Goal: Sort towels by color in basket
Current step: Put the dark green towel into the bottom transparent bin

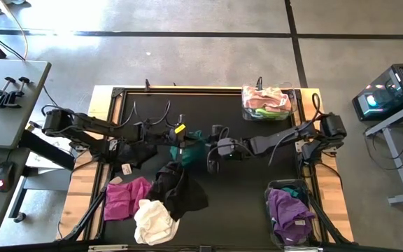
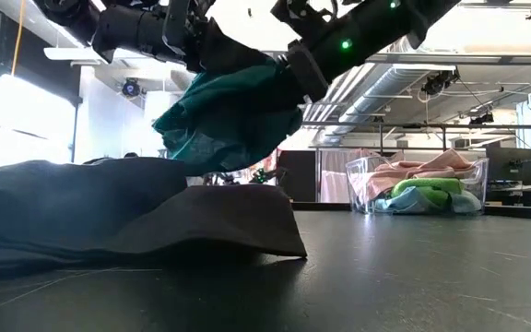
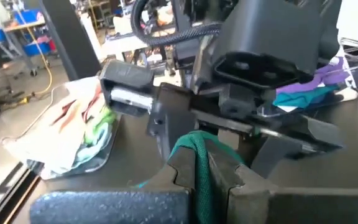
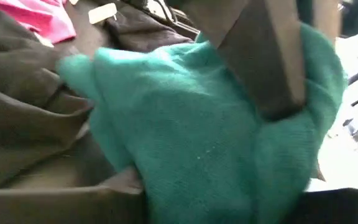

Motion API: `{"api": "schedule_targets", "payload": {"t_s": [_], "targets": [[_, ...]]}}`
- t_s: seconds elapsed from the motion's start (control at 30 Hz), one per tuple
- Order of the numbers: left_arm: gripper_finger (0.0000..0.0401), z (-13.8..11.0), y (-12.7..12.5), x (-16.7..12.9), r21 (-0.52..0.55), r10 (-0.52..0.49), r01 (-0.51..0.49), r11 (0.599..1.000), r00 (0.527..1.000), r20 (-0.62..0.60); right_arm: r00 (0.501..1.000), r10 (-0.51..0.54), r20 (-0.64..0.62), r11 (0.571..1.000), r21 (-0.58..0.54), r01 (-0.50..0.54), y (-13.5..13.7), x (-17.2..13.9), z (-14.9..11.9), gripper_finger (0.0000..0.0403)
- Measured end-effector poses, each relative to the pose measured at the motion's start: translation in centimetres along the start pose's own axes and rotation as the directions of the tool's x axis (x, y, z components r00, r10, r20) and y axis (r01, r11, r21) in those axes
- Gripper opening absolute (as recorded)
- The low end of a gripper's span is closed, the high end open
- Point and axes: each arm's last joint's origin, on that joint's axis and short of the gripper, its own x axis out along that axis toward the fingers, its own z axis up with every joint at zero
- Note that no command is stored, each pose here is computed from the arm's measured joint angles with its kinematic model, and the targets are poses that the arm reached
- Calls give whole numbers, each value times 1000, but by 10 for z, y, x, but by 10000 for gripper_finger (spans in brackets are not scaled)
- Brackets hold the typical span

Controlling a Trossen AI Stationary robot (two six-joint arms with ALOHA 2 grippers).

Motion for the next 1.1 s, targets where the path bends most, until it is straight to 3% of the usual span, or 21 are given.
{"api": "schedule_targets", "payload": {"t_s": [0.2, 0.33, 0.5, 0.57, 0.63, 0.8, 0.83, 0.9, 0.97, 1.1], "targets": [[20, 0, -1, -2, -16, 15, -16, 1000, 999, -39, 999, -48, 8, 997, 55, 47, 14, -12, 8, 19], [68, -2, 4, -10, 19, 127, -126, 992, 983, -135, 995, -87, -58, 993, 72, 91, 30, -36, 12, 21], [114, -8, 8, -16, 86, 309, -297, 951, 919, -245, 964, 12, -264, 977, 208, 45, 35, -91, 40, 7], [120, -10, 9, -17, 105, 351, -335, 936, 897, -270, 905, 117, -409, 954, 301, 12, 31, -116, 50, 10], [123, -12, 9, -17, 123, 364, -343, 931, 887, -285, 816, 221, -535, 907, 421, 30, 23, -140, 61, 12], [124, -12, 9, -17, 139, 366, -339, 930, 886, -286, 527, 407, -746, 762, 596, 255, 8, -198, 76, 5], [124, -12, 9, -17, 144, 366, -338, 930, 886, -285, 508, 453, -733, 714, 639, 286, 9, -205, 80, 6], [124, -12, 9, -17, 153, 366, -335, 930, 886, -284, 515, 522, -680, 626, 715, 310, 12, -219, 84, 6], [124, -12, 9, -17, 160, 366, -333, 929, 886, -283, 497, 526, -690, 550, 722, 420, 15, -230, 83, 6], [124, -18, 8, -18, 175, 367, -330, 928, 888, -277, 322, 590, -741, 480, 642, 598, 43, -250, 68, 4]]}}
